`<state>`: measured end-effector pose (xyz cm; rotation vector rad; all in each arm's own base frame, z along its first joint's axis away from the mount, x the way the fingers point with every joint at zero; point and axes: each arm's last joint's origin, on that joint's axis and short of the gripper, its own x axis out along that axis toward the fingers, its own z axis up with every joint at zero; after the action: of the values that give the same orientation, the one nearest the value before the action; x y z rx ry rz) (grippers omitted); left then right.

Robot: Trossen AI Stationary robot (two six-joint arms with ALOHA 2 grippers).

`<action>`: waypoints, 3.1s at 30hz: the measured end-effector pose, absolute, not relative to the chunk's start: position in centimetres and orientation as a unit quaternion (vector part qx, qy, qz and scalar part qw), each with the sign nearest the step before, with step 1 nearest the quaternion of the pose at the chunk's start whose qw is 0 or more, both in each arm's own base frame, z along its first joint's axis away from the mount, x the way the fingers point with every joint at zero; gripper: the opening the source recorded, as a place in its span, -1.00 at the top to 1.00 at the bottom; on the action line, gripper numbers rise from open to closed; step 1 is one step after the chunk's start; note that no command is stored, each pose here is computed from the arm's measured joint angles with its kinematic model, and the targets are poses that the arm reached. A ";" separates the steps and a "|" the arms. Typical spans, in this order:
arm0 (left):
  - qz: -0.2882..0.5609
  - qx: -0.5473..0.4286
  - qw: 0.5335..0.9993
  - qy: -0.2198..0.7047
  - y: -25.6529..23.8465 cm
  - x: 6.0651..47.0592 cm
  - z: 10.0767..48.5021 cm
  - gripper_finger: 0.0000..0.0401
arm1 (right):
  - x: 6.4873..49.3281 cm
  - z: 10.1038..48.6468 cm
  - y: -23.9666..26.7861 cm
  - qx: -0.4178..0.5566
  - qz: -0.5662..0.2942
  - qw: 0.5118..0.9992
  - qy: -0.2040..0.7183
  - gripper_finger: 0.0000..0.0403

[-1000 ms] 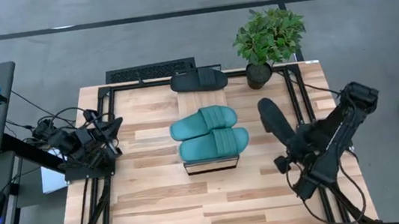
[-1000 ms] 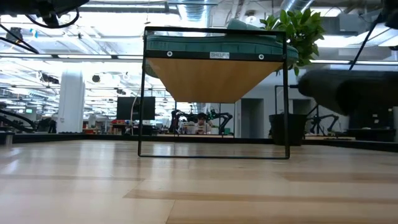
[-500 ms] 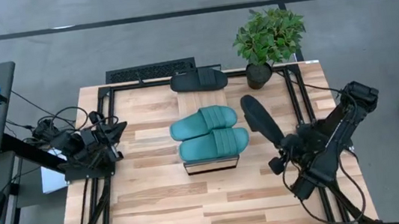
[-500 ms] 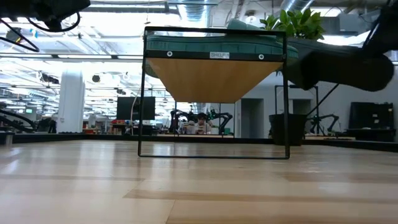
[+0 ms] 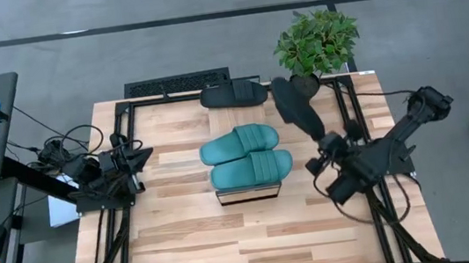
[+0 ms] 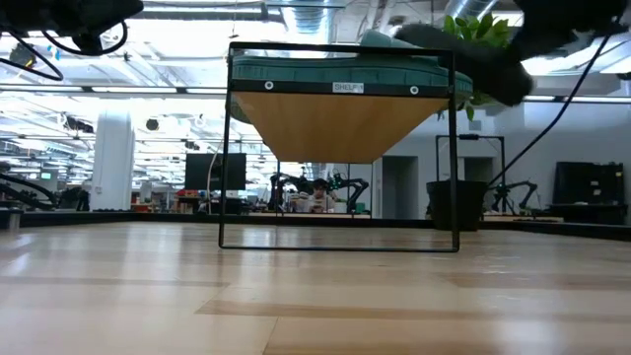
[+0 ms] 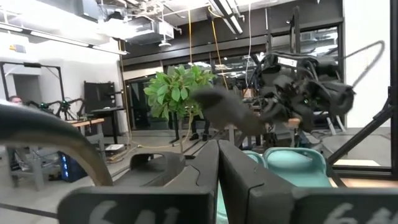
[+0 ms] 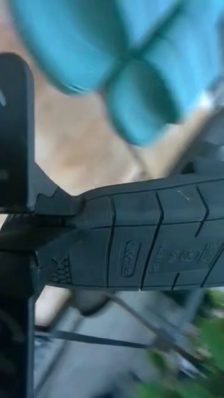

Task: Pick and place slides into the shelf
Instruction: Put the black slipper on the shelf

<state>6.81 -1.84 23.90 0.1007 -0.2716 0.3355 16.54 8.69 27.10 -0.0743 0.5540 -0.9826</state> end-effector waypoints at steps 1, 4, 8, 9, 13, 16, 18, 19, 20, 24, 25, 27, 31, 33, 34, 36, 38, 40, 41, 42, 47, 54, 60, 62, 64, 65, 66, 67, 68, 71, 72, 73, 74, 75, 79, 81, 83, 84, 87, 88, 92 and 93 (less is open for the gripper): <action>0.166 0.050 0.976 -0.134 -1.8 6.8 23.9 1.00 | 16.5 27.6 8.4 -0.045 -0.465 0.849 0.245 0.98; 0.166 0.051 0.976 -0.134 -1.8 6.8 23.9 1.00 | 16.2 29.4 7.6 -0.078 -0.463 0.864 0.181 0.98; 0.167 0.051 0.975 -0.135 -1.8 6.8 23.9 1.00 | 15.7 31.4 7.4 -0.119 -0.458 0.877 0.082 0.98; 0.167 0.051 0.975 -0.134 -1.8 6.8 23.9 1.00 | 15.5 31.8 7.4 -0.123 -0.455 0.880 0.064 0.98; 0.171 0.063 0.975 -0.128 -1.8 6.8 23.8 1.00 | 14.9 32.7 7.2 -0.114 -0.451 0.883 0.056 0.98; 0.174 0.085 0.973 -0.124 -1.8 6.8 23.8 1.00 | 14.6 33.0 7.0 -0.102 -0.452 0.884 0.052 0.98; 0.176 0.104 0.971 -0.120 -1.8 6.8 23.8 1.00 | 14.5 33.5 7.0 -0.092 -0.451 0.887 0.047 0.99; 0.177 0.111 0.971 -0.119 -1.8 6.8 23.8 1.00 | 14.4 33.8 7.1 -0.086 -0.447 0.889 0.043 0.99; 0.178 0.117 0.970 -0.118 -1.8 6.8 23.8 1.00 | 14.3 34.2 7.3 -0.085 -0.442 0.892 0.042 0.99; 0.180 0.131 0.968 -0.116 -1.8 6.8 23.8 1.00 | 14.0 36.7 8.1 -0.086 -0.418 0.903 0.040 0.99; 0.180 0.132 0.968 -0.115 -1.8 6.8 23.8 1.00 | 14.1 37.4 8.4 -0.087 -0.412 0.906 0.040 0.99; 0.180 0.132 0.968 -0.115 -1.8 6.8 23.8 1.00 | 14.2 39.1 9.0 -0.094 -0.403 0.910 0.042 0.99; 0.180 0.131 0.968 -0.114 -1.8 6.8 23.8 1.00 | 14.6 42.5 9.8 -0.111 -0.392 0.912 0.047 0.99; 0.179 0.131 0.968 -0.114 -1.8 6.8 23.8 1.00 | 14.9 44.2 10.1 -0.124 -0.393 0.910 0.053 0.99; 0.179 0.130 0.968 -0.115 -1.8 6.8 23.8 1.00 | 15.1 45.0 10.2 -0.133 -0.392 0.908 0.057 0.99; 0.179 0.130 0.968 -0.115 -1.8 6.8 23.8 1.00 | 15.3 46.7 10.2 -0.143 -0.396 0.905 0.062 0.99; 0.179 0.129 0.969 -0.115 -1.8 6.8 23.8 1.00 | 15.4 48.4 10.0 -0.149 -0.401 0.901 0.066 0.99; 0.179 0.129 0.969 -0.115 -1.8 6.8 23.8 1.00 | 15.4 50.0 9.7 -0.149 -0.405 0.900 0.067 0.99; 0.179 0.129 0.969 -0.115 -1.8 6.8 23.8 1.00 | 15.2 50.7 9.5 -0.146 -0.407 0.899 0.066 0.99; 0.179 0.129 0.969 -0.115 -1.8 6.8 23.8 1.00 | 15.1 51.5 9.3 -0.143 -0.410 0.899 0.065 0.99; 0.180 0.126 0.968 -0.118 -1.8 6.8 23.9 1.00 | 14.1 55.3 8.3 -0.130 -0.401 0.904 0.065 0.99; 0.178 0.108 0.970 -0.122 -1.8 6.8 23.9 1.00 | 14.8 60.6 7.0 -0.138 -0.236 0.962 -0.002 0.99; 0.173 0.083 0.974 -0.121 -1.9 6.9 23.7 1.00 | 17.9 60.6 4.7 -0.171 -0.157 0.969 -0.080 0.99; 0.172 0.080 0.974 -0.121 -1.9 6.9 23.7 1.00 | 19.6 59.7 3.8 -0.169 -0.143 0.971 -0.087 0.99; 0.172 0.080 0.974 -0.121 -1.9 6.9 23.7 1.00 | 21.7 58.3 3.0 -0.163 -0.129 0.973 -0.097 0.99; 0.172 0.080 0.974 -0.121 -1.9 6.9 23.7 1.00 | 22.6 57.6 2.5 -0.159 -0.122 0.974 -0.108 0.99; 0.172 0.080 0.974 -0.122 -1.9 6.9 23.7 1.00 | 23.4 56.8 2.0 -0.154 -0.114 0.974 -0.120 0.99; 0.172 0.080 0.974 -0.122 -1.9 6.9 23.7 1.00 | 24.0 56.2 1.4 -0.148 -0.106 0.974 -0.134 0.99; 0.172 0.080 0.974 -0.122 -1.9 6.9 23.7 1.00 | 24.4 55.5 0.9 -0.140 -0.100 0.973 -0.151 0.99; 0.172 0.080 0.974 -0.122 -1.9 6.9 23.7 1.00 | 25.1 53.3 -1.0 -0.112 -0.105 0.970 -0.186 0.99; 0.172 0.081 0.974 -0.121 -1.9 6.9 23.7 1.00 | 25.2 52.4 -1.5 -0.104 -0.105 0.970 -0.194 0.99; 0.171 0.082 0.975 -0.120 -1.9 6.9 23.7 1.00 | 25.4 51.4 -2.0 -0.094 -0.104 0.970 -0.201 0.99; 0.171 0.084 0.975 -0.117 -1.9 6.9 23.6 1.00 | 25.4 50.5 -2.5 -0.086 -0.102 0.969 -0.207 0.99; 0.170 0.087 0.975 -0.114 -1.9 6.9 23.6 1.00 | 25.5 49.5 -2.9 -0.077 -0.098 0.969 -0.213 0.99; 0.167 0.099 0.976 -0.101 -2.0 7.0 23.3 1.00 | 24.8 46.1 -3.9 -0.051 -0.084 0.964 -0.249 0.99; 0.166 0.101 0.976 -0.100 -2.0 7.0 23.2 1.00 | 24.4 44.6 -4.1 -0.045 -0.084 0.959 -0.265 0.99; 0.156 0.105 0.977 -0.103 -2.0 7.1 23.2 1.00 | 24.3 43.1 -4.1 -0.044 -0.083 0.959 -0.269 0.99; 0.147 0.113 0.977 -0.106 -2.1 7.1 23.3 1.00 | 24.2 42.4 -4.0 -0.044 -0.082 0.959 -0.267 0.99; 0.102 0.133 0.978 -0.122 -2.4 7.1 23.3 1.00 | 24.1 40.8 -3.9 -0.040 -0.076 0.956 -0.281 0.99; 0.091 0.138 0.978 -0.129 -2.4 7.1 23.4 1.00 | 24.0 40.4 -3.9 -0.036 -0.072 0.954 -0.288 0.98; 0.082 0.133 0.976 -0.151 -2.5 7.1 23.9 1.00 | 24.3 39.1 -3.9 -0.036 -0.067 0.953 -0.294 0.99; 0.085 0.139 0.975 -0.150 -2.5 7.2 23.9 1.00 | 24.5 38.8 -3.9 -0.035 -0.066 0.952 -0.296 0.99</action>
<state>7.18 -2.53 23.89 0.2811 -0.3031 0.1715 24.54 -3.89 38.80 -0.0718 -0.6025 -0.1347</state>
